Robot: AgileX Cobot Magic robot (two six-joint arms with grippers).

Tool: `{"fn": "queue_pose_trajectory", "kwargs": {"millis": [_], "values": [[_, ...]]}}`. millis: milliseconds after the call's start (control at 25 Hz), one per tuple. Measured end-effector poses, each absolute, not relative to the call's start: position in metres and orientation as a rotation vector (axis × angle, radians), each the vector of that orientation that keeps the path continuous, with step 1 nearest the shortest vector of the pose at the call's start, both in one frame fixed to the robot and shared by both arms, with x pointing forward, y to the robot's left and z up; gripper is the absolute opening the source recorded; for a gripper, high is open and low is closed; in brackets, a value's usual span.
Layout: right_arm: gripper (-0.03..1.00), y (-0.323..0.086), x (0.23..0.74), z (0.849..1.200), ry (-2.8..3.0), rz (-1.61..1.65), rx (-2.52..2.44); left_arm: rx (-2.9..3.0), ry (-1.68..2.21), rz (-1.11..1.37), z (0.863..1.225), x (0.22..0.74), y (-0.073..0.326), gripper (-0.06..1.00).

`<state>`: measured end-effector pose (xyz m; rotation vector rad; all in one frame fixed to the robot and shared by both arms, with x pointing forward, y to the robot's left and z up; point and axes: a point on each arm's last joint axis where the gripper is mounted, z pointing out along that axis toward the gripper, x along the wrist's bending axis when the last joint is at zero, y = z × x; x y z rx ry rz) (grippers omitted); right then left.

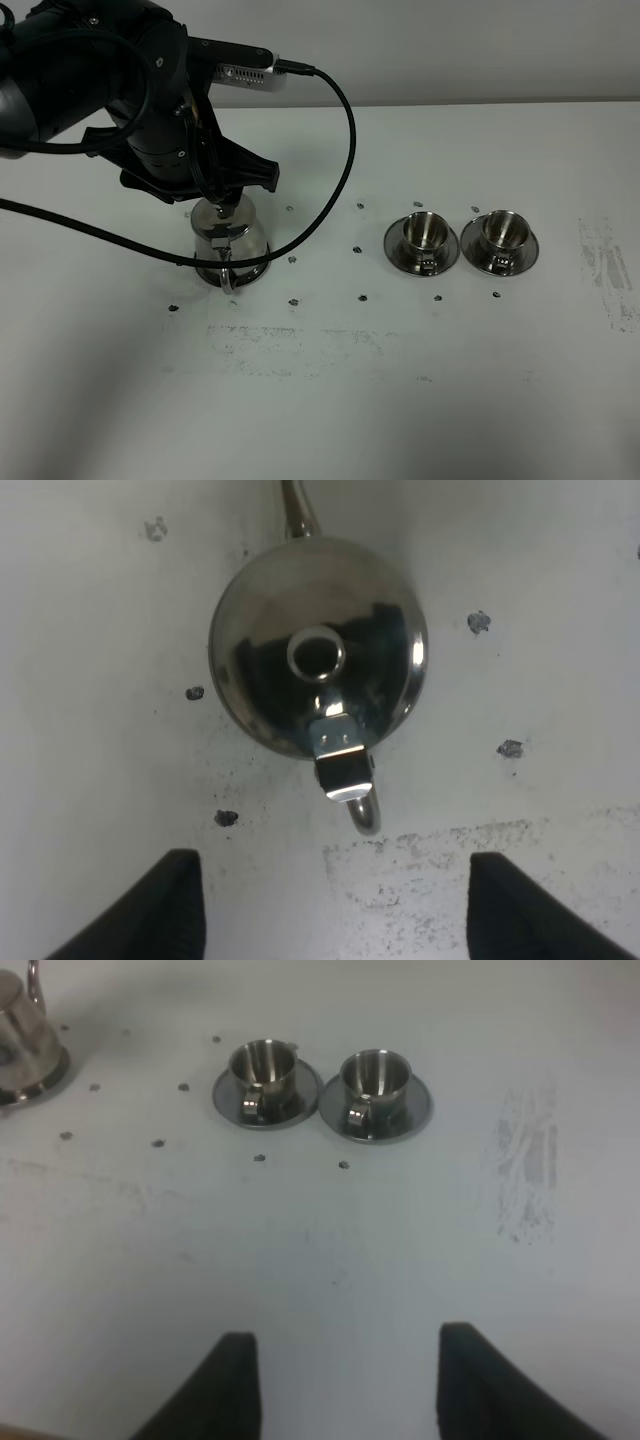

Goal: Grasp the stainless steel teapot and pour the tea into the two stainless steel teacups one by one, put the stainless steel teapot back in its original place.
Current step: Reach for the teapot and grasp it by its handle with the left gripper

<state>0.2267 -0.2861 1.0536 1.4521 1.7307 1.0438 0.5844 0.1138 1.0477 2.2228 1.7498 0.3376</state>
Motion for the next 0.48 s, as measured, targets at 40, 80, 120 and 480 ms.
{"fn": "queue_pose_trajectory", "kwargs": {"millis": [40, 80, 120, 480], "values": [[0.4, -0.286, 0.227, 1.054, 1.731, 1.044, 1.452, 2.222, 1.754, 0.336, 1.046, 0.584, 0.114, 0.61], [0.4, -0.286, 0.227, 1.054, 1.73, 1.044, 1.453, 2.225, 1.758, 0.332, 1.043, 0.583, 0.115, 0.61], [0.4, -0.286, 0.227, 1.054, 1.73, 1.044, 1.453, 2.231, 1.766, 0.326, 1.038, 0.581, 0.115, 0.61], [0.4, -0.286, 0.227, 1.054, 1.73, 1.044, 1.453, 2.263, 1.709, 0.309, 0.981, 0.558, 0.116, 0.61]]}}
